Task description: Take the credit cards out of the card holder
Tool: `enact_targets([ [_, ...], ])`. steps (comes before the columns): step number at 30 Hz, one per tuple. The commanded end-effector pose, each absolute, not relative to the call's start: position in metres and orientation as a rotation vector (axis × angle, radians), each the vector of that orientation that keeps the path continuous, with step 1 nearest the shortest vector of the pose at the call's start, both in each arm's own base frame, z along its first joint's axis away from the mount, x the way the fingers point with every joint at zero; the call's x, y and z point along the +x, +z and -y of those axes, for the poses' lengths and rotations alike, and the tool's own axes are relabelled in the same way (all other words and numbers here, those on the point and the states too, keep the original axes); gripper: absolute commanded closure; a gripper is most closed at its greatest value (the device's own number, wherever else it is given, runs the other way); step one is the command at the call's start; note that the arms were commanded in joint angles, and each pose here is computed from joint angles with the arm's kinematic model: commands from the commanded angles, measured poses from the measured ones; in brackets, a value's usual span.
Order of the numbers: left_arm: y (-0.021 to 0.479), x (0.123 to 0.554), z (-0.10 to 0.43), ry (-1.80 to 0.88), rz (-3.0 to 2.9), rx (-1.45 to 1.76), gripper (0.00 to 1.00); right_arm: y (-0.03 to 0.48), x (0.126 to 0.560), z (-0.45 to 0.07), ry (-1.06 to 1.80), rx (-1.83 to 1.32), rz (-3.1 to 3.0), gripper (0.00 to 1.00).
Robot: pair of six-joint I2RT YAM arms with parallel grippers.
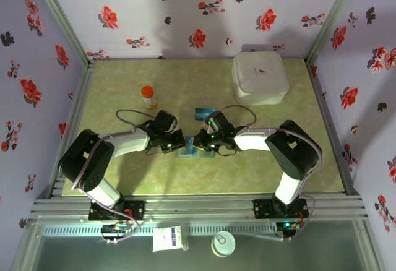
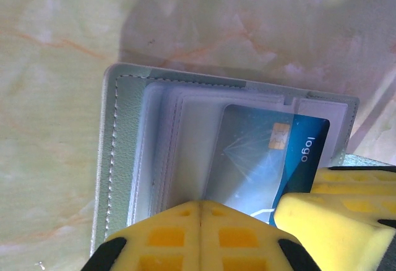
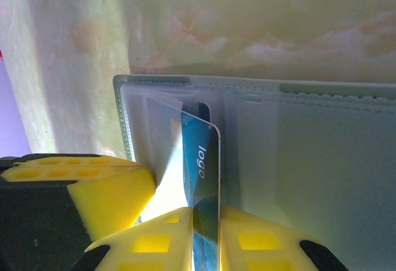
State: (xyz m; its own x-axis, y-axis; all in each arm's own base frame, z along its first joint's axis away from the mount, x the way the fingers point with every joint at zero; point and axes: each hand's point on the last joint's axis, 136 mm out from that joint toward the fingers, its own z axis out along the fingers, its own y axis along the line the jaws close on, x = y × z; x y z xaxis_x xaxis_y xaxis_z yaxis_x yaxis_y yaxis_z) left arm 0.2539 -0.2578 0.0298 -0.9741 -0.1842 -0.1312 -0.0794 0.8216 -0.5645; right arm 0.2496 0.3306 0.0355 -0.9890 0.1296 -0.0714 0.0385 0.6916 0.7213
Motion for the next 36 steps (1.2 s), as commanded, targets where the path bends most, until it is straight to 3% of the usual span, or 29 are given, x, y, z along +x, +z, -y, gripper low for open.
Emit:
enact_targets([
  [1, 0.015, 0.245, 0.249, -0.794, -2.877, -0.198, 1.0, 0.034, 0.25, -0.333, 1.231, 0.151, -2.773, 0.84],
  [20, 0.014, 0.244, 0.247, -0.793, -2.87, -0.21, 1.0, 0.035, 0.245, -0.297, 1.07, 0.162, -2.807, 0.88],
  [36, 0.032, 0.252, 0.252, -0.846, -2.812, -0.232, 0.94, 0.06, 0.249, -0.279, 0.848, -0.01, -2.825, 0.95],
])
